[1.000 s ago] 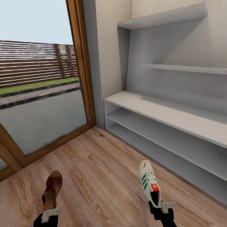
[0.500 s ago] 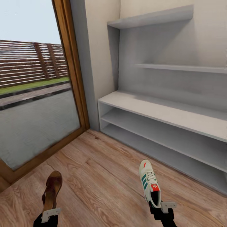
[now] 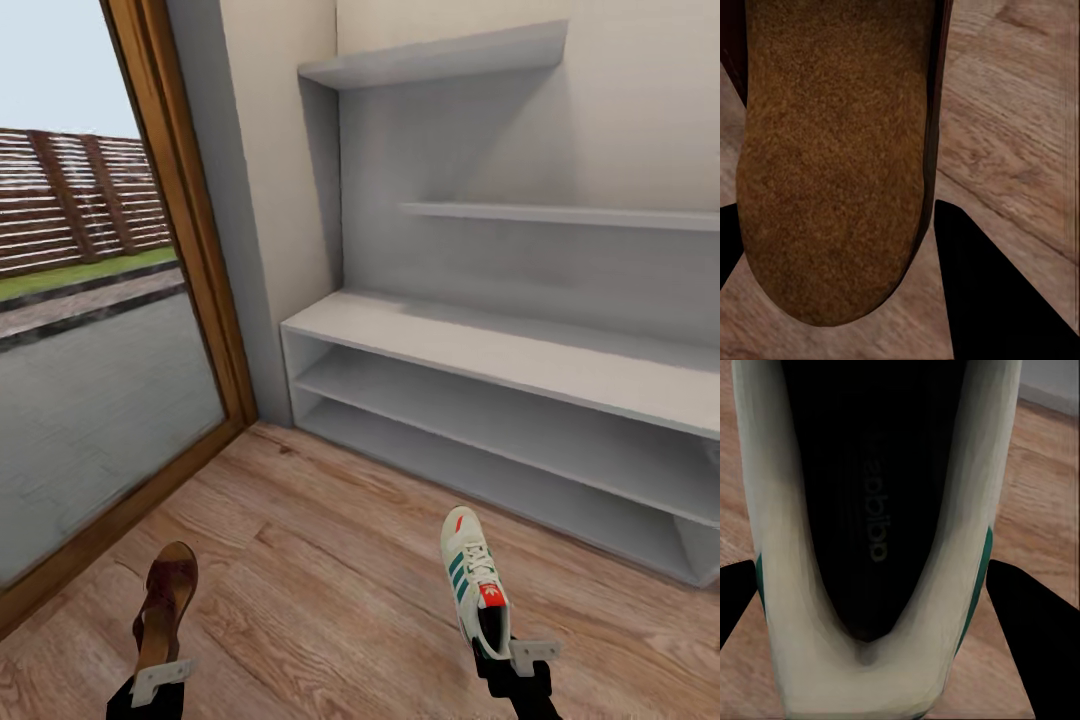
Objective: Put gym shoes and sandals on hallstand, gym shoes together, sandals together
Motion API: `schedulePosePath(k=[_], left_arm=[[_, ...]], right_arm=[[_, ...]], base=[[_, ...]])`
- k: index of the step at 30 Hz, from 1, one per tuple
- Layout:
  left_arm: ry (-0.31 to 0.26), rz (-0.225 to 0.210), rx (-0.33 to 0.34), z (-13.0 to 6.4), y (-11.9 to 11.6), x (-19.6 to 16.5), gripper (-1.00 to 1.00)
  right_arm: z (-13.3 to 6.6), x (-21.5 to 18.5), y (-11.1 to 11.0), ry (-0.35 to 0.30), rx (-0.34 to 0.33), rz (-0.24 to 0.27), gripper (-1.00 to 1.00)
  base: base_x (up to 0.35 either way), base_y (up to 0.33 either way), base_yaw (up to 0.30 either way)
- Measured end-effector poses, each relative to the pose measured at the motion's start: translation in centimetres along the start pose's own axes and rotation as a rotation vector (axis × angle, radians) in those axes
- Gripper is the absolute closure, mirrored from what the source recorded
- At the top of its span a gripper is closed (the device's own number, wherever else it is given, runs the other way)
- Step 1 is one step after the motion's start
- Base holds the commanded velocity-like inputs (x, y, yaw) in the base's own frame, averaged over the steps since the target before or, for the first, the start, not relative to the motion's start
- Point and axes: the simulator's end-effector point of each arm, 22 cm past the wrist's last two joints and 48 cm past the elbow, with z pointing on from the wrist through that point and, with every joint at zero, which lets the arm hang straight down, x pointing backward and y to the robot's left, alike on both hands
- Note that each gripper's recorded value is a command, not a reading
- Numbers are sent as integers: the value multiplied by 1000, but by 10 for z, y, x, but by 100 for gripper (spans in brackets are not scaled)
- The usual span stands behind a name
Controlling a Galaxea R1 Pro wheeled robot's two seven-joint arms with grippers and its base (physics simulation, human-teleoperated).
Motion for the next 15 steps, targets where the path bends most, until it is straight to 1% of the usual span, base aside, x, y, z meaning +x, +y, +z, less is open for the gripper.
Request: schedulePosePath(k=[13, 15], left_arm=[[0, 1, 1, 0, -1, 0, 100], [-1, 1, 1, 0, 0, 0, 100]], right_arm=[[0, 0, 0, 0, 0, 0, 100], [0, 0, 0, 0, 1, 1, 100]], base=[[0, 1, -268], [-53, 95, -268]])
